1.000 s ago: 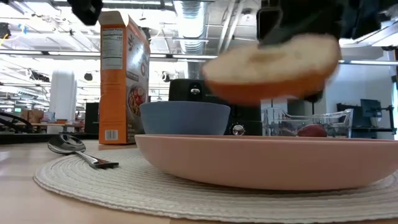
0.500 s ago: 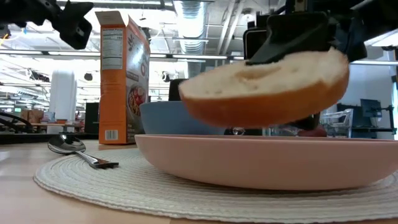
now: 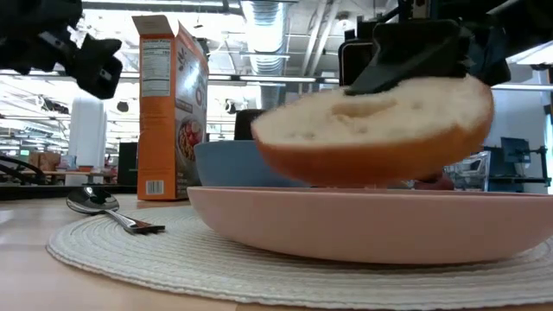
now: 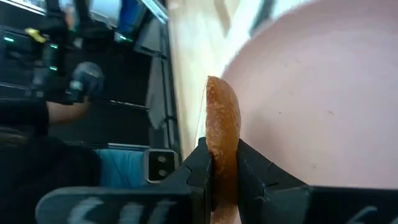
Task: Arrange a breakfast setting
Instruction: Put the toasted bread on the plate
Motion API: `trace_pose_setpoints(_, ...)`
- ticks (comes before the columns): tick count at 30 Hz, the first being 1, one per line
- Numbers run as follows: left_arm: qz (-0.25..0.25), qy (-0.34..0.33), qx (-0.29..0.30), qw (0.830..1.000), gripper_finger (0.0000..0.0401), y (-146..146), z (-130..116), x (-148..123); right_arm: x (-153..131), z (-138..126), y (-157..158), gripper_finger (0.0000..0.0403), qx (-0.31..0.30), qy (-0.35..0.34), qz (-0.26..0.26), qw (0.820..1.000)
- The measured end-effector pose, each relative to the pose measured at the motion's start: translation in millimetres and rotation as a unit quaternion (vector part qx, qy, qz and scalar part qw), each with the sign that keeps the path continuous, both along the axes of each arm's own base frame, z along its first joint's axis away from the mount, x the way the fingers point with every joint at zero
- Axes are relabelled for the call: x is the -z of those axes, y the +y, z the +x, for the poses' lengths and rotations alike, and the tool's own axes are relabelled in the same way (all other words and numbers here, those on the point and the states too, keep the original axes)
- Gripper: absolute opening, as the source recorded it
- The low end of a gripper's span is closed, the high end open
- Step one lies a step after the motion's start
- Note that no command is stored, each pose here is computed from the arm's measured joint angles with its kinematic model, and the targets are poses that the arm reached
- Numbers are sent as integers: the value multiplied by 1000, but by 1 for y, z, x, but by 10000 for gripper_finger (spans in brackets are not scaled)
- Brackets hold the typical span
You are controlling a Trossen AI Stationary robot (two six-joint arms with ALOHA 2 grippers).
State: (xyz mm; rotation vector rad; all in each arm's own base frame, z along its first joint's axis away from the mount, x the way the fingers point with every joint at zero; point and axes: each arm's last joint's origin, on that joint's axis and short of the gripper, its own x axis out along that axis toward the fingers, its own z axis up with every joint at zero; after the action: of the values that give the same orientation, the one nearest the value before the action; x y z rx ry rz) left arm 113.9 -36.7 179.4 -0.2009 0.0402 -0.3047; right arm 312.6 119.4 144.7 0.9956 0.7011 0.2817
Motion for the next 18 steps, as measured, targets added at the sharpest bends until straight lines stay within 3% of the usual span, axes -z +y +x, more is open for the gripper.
trace_pose_setpoints(8, 21, -6, -3, 1000, 208, 0, 0, 3, 11, -6, -2, 66, 0, 61, -24, 998)
trace_pose_setpoints(18, 21, -4, -4, 1000, 208, 0, 0, 4, 12, -4, -7, 97, 10, 50, -52, 997)
